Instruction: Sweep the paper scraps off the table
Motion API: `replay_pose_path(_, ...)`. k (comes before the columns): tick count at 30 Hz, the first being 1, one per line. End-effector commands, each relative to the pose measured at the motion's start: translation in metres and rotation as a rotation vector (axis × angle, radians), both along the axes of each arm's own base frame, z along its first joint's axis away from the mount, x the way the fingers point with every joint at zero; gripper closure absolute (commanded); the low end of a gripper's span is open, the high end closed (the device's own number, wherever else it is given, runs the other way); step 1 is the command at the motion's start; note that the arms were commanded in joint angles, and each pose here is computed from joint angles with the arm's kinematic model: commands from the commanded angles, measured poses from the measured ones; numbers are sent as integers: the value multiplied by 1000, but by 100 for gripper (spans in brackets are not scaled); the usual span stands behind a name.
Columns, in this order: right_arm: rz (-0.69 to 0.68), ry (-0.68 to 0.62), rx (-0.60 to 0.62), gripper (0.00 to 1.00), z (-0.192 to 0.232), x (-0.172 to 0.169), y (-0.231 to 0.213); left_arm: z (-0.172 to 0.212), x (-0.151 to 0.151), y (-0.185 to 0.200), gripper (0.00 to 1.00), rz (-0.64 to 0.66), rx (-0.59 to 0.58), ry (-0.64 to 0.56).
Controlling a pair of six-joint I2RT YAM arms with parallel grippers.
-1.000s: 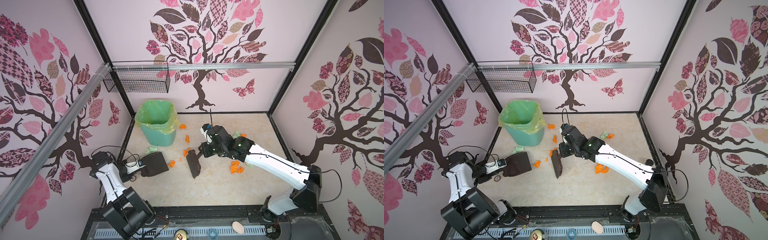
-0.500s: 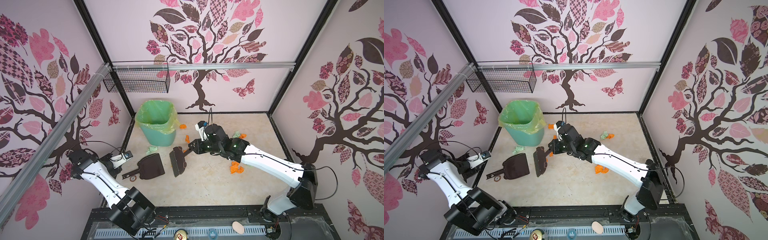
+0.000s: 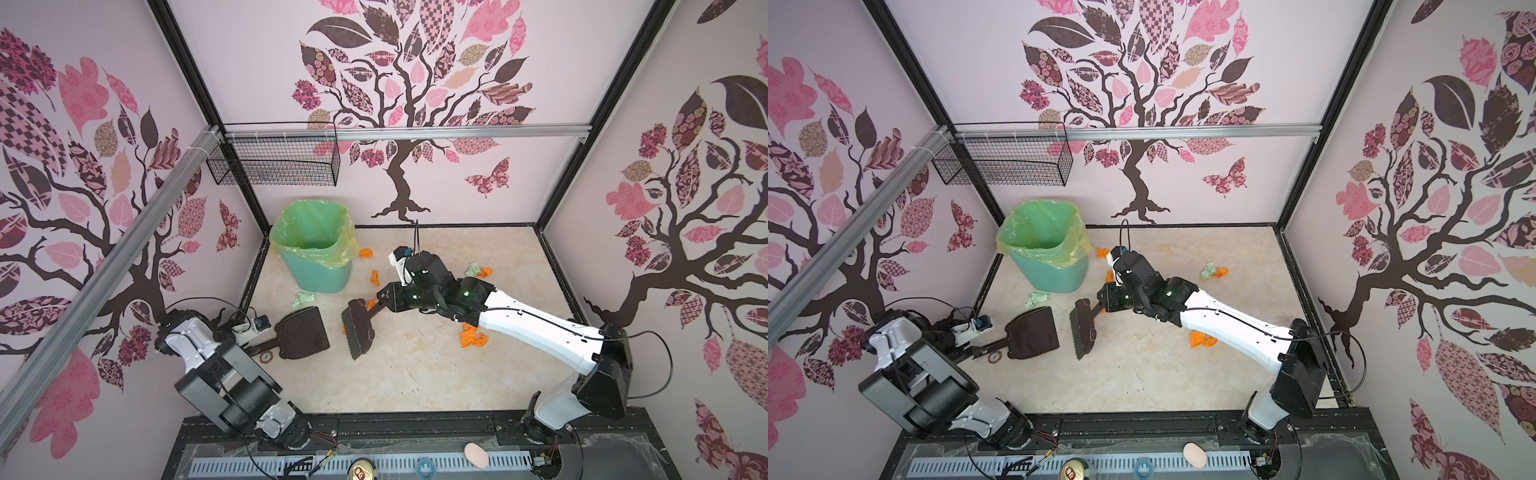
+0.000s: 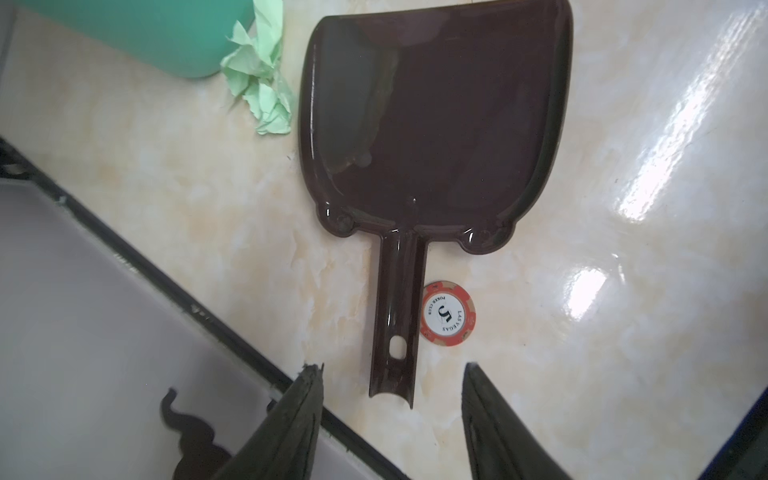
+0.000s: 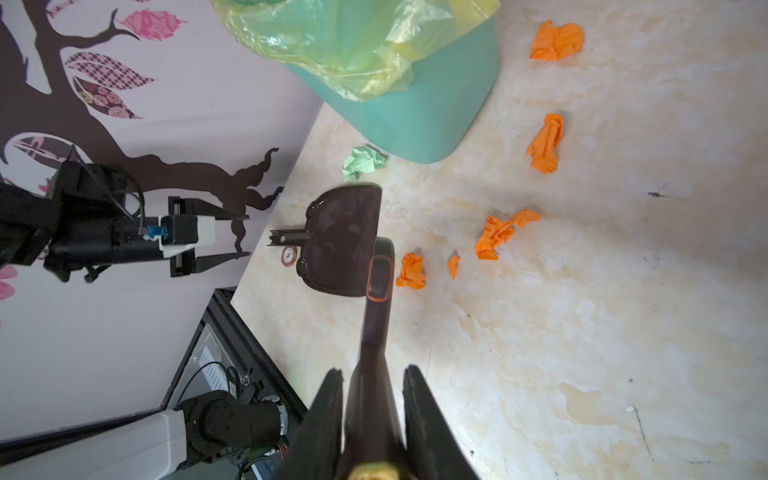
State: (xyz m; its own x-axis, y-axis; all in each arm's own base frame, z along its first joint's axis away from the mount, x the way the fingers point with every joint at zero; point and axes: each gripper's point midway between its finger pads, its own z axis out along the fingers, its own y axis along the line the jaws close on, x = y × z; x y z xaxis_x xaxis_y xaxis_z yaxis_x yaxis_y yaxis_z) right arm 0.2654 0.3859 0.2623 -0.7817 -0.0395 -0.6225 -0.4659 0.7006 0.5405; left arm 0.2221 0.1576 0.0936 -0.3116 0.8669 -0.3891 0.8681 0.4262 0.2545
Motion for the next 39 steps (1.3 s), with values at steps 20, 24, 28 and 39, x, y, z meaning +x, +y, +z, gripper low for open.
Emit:
replay_pose_path(20,-52,15,-3,100,19,20,24,-53,33,2,61,-297,174,48)
replay_pose_path(24,-41,16,6,100,22,18,27,-63,31,2,62,-313,191,74)
replay_pose_path(28,-46,9,2,100,23,17,24,-66,28,3,62,-319,193,98)
replay_pose_path(39,-48,9,2,100,20,15,20,-90,18,8,68,-382,266,163)
